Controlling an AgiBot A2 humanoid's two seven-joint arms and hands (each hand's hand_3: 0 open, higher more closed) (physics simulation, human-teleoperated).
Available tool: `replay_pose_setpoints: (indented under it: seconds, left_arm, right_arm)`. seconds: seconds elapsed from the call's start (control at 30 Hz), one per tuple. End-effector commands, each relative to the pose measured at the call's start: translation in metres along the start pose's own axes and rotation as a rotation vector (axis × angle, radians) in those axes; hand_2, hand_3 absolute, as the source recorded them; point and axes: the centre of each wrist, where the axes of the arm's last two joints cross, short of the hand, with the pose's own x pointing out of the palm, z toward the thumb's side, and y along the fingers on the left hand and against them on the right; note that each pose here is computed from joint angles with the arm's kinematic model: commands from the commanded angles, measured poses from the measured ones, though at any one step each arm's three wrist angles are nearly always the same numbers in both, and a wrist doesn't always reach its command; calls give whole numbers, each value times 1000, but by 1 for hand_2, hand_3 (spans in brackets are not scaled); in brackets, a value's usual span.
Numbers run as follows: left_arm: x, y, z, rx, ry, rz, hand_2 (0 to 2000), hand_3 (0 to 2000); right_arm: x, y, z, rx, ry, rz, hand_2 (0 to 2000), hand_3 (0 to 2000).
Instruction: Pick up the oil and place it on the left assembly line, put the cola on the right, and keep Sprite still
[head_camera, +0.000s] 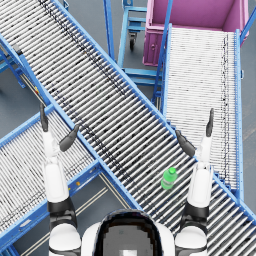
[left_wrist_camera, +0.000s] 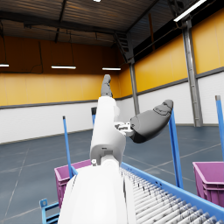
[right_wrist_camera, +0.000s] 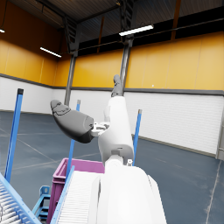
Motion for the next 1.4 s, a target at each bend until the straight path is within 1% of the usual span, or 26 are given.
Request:
replay_pose_setpoints:
  seconds: [0.03, 0.13, 0.2, 0.23, 0.27, 0.3, 0.43, 0.47, 0.5, 0.53, 0.6, 0.63, 0.67, 0.7, 0.77, 0.83, 0.97, 1.0, 1.03, 1.07, 1.1, 1.17, 1.2, 1.23, 1.33, 1.4]
  left_arm:
    - [0, 0, 0, -1, -1, 0, 0, 0]
    - [1, -1, 0, -2, -2, 0, 0, 0]
    - [1, -1, -1, -3, -2, 0, 0, 0]
    - [-2, 3, 4, 18, -1, 10, 0, 0]
    - [0, -1, 0, -2, -2, 1, 0, 0]
    - [-1, 2, 4, 16, -2, 7, 0, 0]
    - [2, -3, -1, -5, -5, -1, 0, 0]
    - [3, 0, 2, 6, -7, -4, 0, 0]
    - [3, -3, -1, -7, -7, -4, 0, 0]
    - [3, 0, 3, 12, -8, -5, 0, 0]
    - [4, -3, -1, -6, -9, -8, 0, 0]
    - [4, 1, 5, 20, -10, -6, 0, 0]
    - [5, -3, 0, -3, -11, -9, 0, 0]
    - [3, 2, 7, 27, -10, 0, 0, 0]
    - [5, -2, 2, 6, -12, -7, 0, 0]
    - [2, 1, 10, 40, -11, 5, 0, 0]
    - [4, -1, 5, 19, -14, 0, 0, 0]
    - [4, -1, 6, 20, -15, 0, 0, 0]
    - [3, -1, 6, 21, -15, 1, 0, 0]
    - [3, -1, 6, 21, -15, 1, 0, 0]
    - [3, 2, 9, 33, -15, 2, 0, 0]
    - [4, -1, 5, 19, -16, 0, 0, 0]
    - [3, 1, 9, 35, -16, 4, 0, 0]
    - [4, -2, 5, 18, -17, 0, 0, 0]
    - [2, 0, 9, 33, -17, 10, 0, 0]
    - [4, -3, 5, 17, -19, 4, 0, 0]
  right_arm:
    - [0, 0, 0, 1, -1, -1, 0, 0]
    - [0, -2, 2, -8, -1, -4, 0, 0]
    - [1, 1, -1, 5, -3, 0, 0, 0]
    - [1, 5, -5, 25, -3, 0, 0, 0]
    - [2, 9, -10, 45, -4, 3, 0, 0]
    - [3, 11, -11, 51, -6, 7, 0, 0]
    - [6, 12, -13, 62, -11, 14, 0, 0]
    - [6, 13, -14, 65, -11, 13, 0, 0]
    - [6, 14, -15, 68, -12, 14, 0, 0]
    - [4, 11, -12, 56, -11, 8, 0, 0]
    - [6, 14, -15, 71, -13, 12, 0, 0]
    - [6, 14, -15, 70, -13, 10, 0, 0]
    - [3, 11, -11, 50, -11, 0, 0, 0]
    - [3, 11, -10, 46, -12, -1, 0, 0]
    - [5, 14, -14, 65, -14, 5, 0, 0]
    - [3, 9, -7, 33, -14, -2, 0, 0]
    - [3, 9, -7, 35, -16, -3, 0, 0]
    - [5, 13, -10, 51, -18, 1, 0, 0]
    - [4, 8, -7, 36, -18, 0, 0, 0]
    - [5, 12, -10, 51, -19, 2, 0, 0]
    - [4, 8, -8, 37, -18, -4, 0, 0]
    - [3, 9, -8, 38, -19, -6, 0, 0]
    - [5, 12, -11, 51, -21, -1, 0, 0]
    - [4, 9, -8, 38, -21, -3, 0, 0]
    - [6, 12, -11, 52, -23, 0, 0, 0]
    - [5, 9, -7, 37, -23, -1, 0, 0]
